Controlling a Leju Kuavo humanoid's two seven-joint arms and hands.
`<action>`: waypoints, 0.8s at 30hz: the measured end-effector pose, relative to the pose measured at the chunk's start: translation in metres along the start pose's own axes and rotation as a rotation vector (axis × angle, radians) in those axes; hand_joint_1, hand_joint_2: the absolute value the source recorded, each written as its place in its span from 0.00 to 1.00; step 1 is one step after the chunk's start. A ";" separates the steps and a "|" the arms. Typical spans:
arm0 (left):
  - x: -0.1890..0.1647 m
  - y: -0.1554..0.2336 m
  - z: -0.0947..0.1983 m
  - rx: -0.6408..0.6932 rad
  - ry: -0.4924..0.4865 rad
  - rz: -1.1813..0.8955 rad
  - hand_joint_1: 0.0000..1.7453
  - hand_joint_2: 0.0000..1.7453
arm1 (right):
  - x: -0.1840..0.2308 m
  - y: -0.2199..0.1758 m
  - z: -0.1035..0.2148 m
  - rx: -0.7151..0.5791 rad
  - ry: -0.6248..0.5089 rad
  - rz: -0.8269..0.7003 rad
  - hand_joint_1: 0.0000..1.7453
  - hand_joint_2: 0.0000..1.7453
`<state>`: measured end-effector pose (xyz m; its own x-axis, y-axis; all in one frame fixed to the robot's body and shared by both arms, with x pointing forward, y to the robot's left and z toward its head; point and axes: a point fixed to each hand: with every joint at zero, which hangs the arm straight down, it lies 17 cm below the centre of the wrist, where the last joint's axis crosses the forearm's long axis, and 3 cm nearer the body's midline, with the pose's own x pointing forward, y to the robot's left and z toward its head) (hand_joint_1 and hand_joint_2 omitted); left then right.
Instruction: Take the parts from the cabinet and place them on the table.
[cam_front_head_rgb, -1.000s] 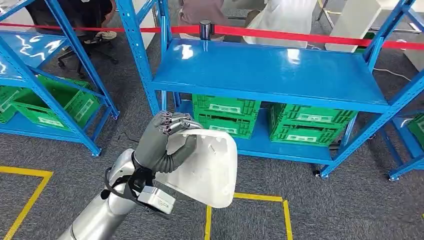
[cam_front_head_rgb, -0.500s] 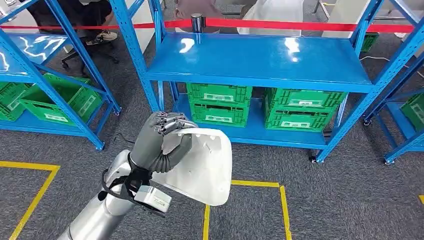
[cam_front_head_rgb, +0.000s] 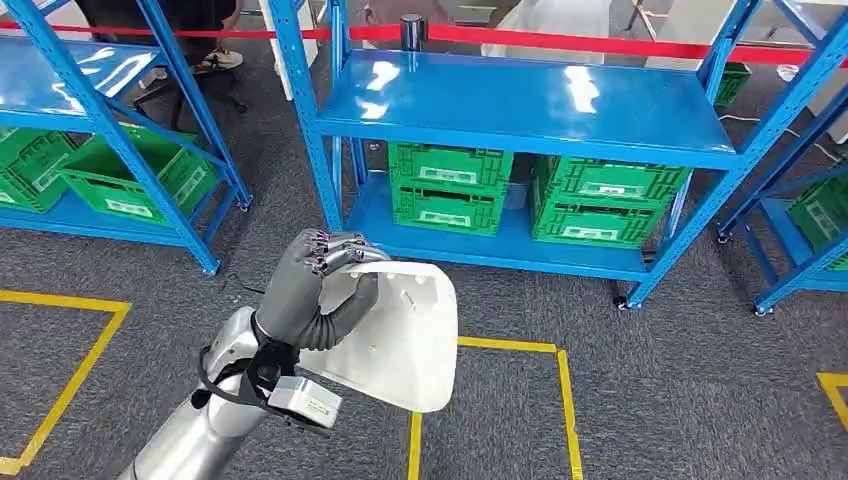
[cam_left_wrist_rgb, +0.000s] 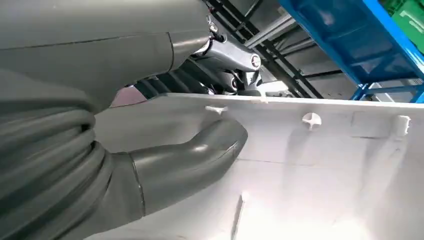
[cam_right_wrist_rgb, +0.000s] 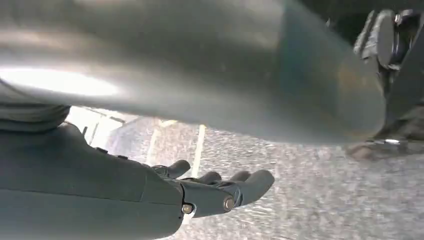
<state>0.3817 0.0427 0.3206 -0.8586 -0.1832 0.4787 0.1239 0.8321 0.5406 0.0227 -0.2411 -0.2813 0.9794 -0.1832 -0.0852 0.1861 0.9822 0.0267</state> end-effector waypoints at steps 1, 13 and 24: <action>-0.001 0.000 0.001 0.000 0.003 0.001 1.00 1.00 | 0.000 0.000 0.000 0.000 0.000 0.000 0.00 0.00; -0.008 0.006 0.005 0.012 0.019 -0.017 1.00 1.00 | 0.002 0.002 0.000 0.003 -0.004 0.001 0.00 0.00; -0.011 0.010 0.002 0.012 0.016 -0.032 1.00 1.00 | 0.002 0.007 0.001 0.013 -0.004 0.003 0.00 0.00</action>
<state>0.3918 0.0542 0.3198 -0.8542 -0.2183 0.4719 0.0902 0.8316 0.5480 0.0258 -0.2347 -0.2806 0.9803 -0.1802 -0.0809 0.1838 0.9822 0.0396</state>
